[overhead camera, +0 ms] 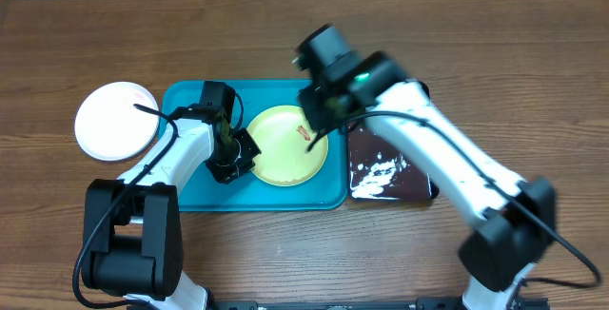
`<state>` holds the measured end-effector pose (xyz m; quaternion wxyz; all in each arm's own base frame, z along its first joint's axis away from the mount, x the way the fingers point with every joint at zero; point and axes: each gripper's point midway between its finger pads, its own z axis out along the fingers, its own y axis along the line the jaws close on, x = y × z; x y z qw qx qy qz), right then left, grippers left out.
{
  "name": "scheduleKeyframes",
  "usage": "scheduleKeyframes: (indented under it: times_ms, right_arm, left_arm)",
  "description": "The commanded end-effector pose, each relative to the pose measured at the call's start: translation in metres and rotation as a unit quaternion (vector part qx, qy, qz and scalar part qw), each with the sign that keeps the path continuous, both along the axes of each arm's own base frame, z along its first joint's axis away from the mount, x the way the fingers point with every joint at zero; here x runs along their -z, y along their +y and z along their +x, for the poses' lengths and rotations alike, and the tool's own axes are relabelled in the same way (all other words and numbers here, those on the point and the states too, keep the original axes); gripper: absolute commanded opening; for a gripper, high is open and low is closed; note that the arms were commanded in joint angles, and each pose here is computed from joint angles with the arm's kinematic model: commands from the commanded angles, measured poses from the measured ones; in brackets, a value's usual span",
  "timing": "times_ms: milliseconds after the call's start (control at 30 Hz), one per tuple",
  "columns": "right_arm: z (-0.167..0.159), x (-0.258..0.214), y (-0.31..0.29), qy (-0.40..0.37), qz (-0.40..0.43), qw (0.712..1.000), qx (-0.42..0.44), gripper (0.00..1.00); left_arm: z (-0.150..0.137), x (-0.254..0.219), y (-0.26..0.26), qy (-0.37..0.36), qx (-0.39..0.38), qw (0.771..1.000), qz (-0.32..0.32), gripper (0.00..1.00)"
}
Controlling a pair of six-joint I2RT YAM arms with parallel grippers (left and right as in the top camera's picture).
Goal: Clean dirty plates on tray and stack at the side
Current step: 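Carry the sponge with the right gripper over the yellow plate, then scrub the yellow plate's stain with the sponge in the right gripper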
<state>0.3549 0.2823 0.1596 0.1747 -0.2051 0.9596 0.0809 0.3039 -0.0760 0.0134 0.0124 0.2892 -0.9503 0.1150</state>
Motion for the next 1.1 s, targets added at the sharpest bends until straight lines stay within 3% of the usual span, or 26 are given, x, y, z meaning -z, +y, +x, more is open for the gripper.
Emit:
scheduleKeyframes:
  times_ms: [0,333,1067]
  right_arm:
    - [0.013,0.021,0.002,-0.033,-0.061,0.998,0.009,0.04]
    - [0.024,0.078,0.012,-0.035,-0.123,0.992,0.003,0.04]
    - [0.028,0.145,0.013,-0.02,-0.138,0.99,0.002,0.04]
  left_arm:
    - [-0.005,0.004,0.001,0.009,0.001,1.0,0.008,0.04]
    - [-0.005,0.004,0.001,0.009,0.001,1.0,0.008,0.04]
    - [-0.006,0.004,0.001,0.007,0.014,1.0,0.009,0.04]
